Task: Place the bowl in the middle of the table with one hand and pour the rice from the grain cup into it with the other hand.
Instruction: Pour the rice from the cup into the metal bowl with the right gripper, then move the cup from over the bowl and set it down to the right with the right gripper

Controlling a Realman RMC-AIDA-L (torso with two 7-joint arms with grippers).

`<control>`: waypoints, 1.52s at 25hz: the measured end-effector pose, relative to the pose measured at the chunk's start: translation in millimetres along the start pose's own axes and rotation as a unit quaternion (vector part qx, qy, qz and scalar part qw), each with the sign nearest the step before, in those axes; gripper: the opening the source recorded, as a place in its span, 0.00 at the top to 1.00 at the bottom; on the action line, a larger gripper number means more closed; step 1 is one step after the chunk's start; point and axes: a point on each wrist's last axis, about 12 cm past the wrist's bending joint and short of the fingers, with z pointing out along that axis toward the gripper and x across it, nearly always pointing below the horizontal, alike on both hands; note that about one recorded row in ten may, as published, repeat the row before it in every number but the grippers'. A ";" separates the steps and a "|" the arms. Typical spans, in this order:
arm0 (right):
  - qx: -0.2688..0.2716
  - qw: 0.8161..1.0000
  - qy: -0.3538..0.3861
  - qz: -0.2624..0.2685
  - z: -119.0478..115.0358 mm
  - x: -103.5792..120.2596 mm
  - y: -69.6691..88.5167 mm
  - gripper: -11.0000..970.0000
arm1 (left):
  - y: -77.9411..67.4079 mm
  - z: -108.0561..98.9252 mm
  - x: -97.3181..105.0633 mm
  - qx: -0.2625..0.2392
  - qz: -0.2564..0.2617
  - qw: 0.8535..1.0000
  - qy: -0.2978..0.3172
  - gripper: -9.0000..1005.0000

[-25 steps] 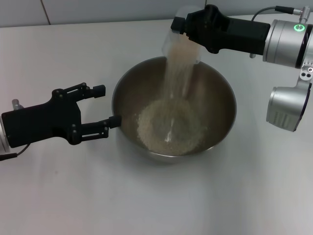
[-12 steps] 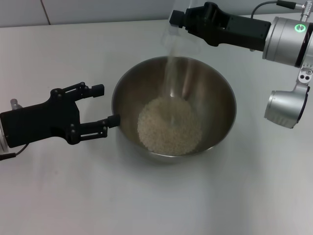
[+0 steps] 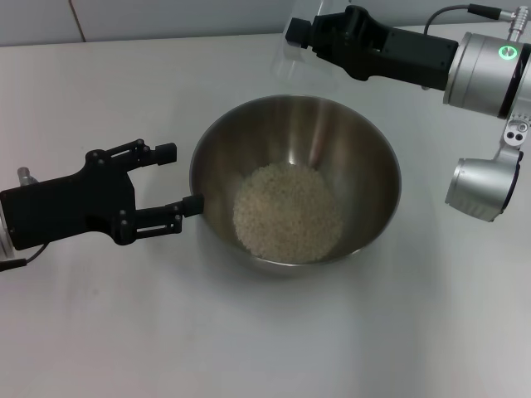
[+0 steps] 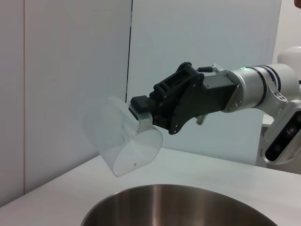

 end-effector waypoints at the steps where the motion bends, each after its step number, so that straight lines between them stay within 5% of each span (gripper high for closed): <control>1: 0.000 1.000 0.000 0.001 0.0 -0.3 0.2 0.98 | 0.0 0.0 0.1 0.000 0.000 1.000 0.000 0.18; 11: 0.020 0.998 0.020 0.048 0.5 -6.1 0.3 0.98 | 0.8 -2.3 0.5 -0.006 -0.002 1.000 -0.003 0.18; 19: 0.073 0.962 0.070 0.253 -0.5 -4.1 -3.4 0.98 | 0.8 -2.1 0.1 -0.006 0.005 1.000 -0.005 0.18; 28: 0.108 0.832 0.099 0.535 -23.5 11.8 8.2 0.98 | 2.0 -0.4 -2.2 -0.004 0.011 1.000 -0.007 0.18; 37: 0.121 0.693 0.164 0.692 -72.9 22.9 36.5 0.98 | 2.2 0.1 -3.1 -0.003 0.013 1.000 -0.008 0.18; 38: 0.104 0.658 0.172 0.726 -80.7 21.4 44.2 0.98 | 2.3 0.6 -3.2 -0.002 0.013 1.000 -0.009 0.18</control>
